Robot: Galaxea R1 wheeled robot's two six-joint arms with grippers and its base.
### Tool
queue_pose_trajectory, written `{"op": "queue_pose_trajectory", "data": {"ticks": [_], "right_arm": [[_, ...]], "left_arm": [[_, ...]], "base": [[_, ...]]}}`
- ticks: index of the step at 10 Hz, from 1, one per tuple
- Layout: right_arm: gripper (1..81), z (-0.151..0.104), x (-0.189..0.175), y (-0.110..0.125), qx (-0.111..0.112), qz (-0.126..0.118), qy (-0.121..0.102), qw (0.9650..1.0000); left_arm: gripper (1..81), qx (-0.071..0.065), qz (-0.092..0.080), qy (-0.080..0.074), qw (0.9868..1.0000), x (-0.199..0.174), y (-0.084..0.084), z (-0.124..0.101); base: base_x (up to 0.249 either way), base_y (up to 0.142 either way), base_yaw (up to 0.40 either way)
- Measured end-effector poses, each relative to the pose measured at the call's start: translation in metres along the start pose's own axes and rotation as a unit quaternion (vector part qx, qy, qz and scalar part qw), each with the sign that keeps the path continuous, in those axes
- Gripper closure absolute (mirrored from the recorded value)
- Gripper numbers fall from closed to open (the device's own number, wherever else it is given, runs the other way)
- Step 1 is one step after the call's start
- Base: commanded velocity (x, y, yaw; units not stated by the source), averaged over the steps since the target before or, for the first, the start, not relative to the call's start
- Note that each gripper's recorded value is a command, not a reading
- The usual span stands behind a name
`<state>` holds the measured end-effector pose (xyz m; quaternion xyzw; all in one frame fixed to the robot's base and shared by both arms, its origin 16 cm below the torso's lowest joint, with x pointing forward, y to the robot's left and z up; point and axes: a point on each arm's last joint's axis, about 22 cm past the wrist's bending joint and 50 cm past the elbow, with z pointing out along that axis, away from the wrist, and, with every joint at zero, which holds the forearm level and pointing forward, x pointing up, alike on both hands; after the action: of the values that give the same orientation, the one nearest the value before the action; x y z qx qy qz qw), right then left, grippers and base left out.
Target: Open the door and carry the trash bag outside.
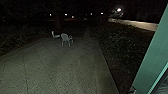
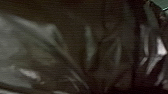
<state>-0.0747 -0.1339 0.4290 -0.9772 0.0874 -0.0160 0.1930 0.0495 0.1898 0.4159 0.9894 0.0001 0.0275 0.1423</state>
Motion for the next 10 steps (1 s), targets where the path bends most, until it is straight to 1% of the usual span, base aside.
{"op": "queue_pose_trajectory", "data": {"ticks": [1,2,3,4,5,6,7,8,9,10], "right_arm": [[1.0,-0.001,-0.008,0.001,-0.002,0.001,-0.011,0.9999],[1.0,-0.001,-0.008,0.001,-0.002,0.000,-0.013,0.9999],[1.0,-0.001,-0.004,0.001,-0.002,0.000,-0.010,0.9999],[1.0,-0.001,-0.006,0.001,-0.002,-0.003,-0.014,0.9999],[1.0,-0.001,-0.008,0.001,-0.002,-0.007,-0.022,0.9997],[1.0,-0.001,-0.011,0.001,-0.002,-0.016,-0.034,0.9993],[1.0,-0.001,-0.014,0.001,-0.001,-0.026,-0.047,0.9986],[1.0,-0.001,-0.018,0.002,-0.001,-0.031,-0.060,0.9977],[1.0,-0.002,-0.026,0.004,-0.002,-0.032,-0.076,0.9966],[1.0,-0.004,-0.035,0.005,-0.003,-0.040,-0.090,0.9951]], "left_arm": [[81.1,-0.004,-0.003,-0.010,0.9999,-0.006,-0.002,0.000],[81.1,-0.009,-0.004,-0.012,0.9999,-0.006,-0.003,-0.001],[81.1,-0.018,-0.004,-0.011,0.9998,-0.001,-0.002,-0.002],[81.1,-0.026,-0.008,-0.009,0.9996,0.002,-0.004,-0.005],[81.1,-0.032,-0.017,-0.007,0.9993,0.005,-0.008,-0.009],[81.1,-0.037,-0.031,-0.002,0.9989,0.007,-0.014,-0.015],[81.1,-0.037,-0.054,-0.001,0.9979,0.005,-0.024,-0.020],[81.1,-0.032,-0.077,-0.002,0.9965,0.004,-0.037,-0.024],[81.1,-0.025,-0.097,-0.006,0.9950,0.006,-0.048,-0.026],[81.1,-0.022,-0.116,-0.006,0.9930,0.016,-0.059,-0.028]], "base": [[0.000,0.000,0.000],[0.000,0.000,0.000],[0.000,0.000,0.000],[0.000,0.000,0.000],[0.000,0.000,0.000],[0.000,0.000,0.000],[0.000,0.000,0.000],[0.000,0.000,0.000],[0.000,0.000,0.000],[0.000,0.000,0.000]]}}
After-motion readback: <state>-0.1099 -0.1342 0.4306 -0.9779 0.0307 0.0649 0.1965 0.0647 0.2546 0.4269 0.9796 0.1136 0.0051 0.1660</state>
